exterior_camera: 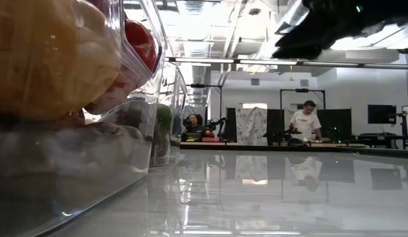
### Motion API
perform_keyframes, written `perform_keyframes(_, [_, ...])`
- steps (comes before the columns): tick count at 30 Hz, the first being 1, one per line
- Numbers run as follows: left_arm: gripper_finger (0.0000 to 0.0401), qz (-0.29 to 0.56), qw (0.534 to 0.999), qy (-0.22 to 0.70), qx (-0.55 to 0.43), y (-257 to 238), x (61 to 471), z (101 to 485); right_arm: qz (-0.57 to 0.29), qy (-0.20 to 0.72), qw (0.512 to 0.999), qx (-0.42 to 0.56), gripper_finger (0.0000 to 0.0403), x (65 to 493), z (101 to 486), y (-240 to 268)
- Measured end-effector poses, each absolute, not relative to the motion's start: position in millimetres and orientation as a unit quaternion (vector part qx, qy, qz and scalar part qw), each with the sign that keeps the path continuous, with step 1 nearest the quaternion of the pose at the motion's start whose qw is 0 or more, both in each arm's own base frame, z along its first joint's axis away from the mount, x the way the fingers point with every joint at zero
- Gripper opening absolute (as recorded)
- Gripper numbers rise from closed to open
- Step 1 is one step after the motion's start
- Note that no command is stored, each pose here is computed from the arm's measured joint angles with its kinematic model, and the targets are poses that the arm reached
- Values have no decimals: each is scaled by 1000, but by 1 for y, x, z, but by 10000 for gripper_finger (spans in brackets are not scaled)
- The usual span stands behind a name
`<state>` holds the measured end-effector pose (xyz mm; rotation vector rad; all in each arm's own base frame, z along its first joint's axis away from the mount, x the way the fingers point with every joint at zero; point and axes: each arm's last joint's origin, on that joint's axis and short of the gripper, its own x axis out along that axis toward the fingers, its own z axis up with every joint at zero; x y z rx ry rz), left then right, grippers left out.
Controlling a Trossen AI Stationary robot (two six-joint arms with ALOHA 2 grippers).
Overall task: Sort produce into baskets
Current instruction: Return to Home Position
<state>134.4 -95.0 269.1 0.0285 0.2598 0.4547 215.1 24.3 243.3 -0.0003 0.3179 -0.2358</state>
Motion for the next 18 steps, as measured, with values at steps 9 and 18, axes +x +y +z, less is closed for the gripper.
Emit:
perform_keyframes(9, [368,228,970,88,-15,-102,112,228,-174,97,979,39,310,149,210,-2])
perform_keyframes(18, [368,235,970,61,-16,-88,101,244,-165,27,984,55,310,119,197,-9])
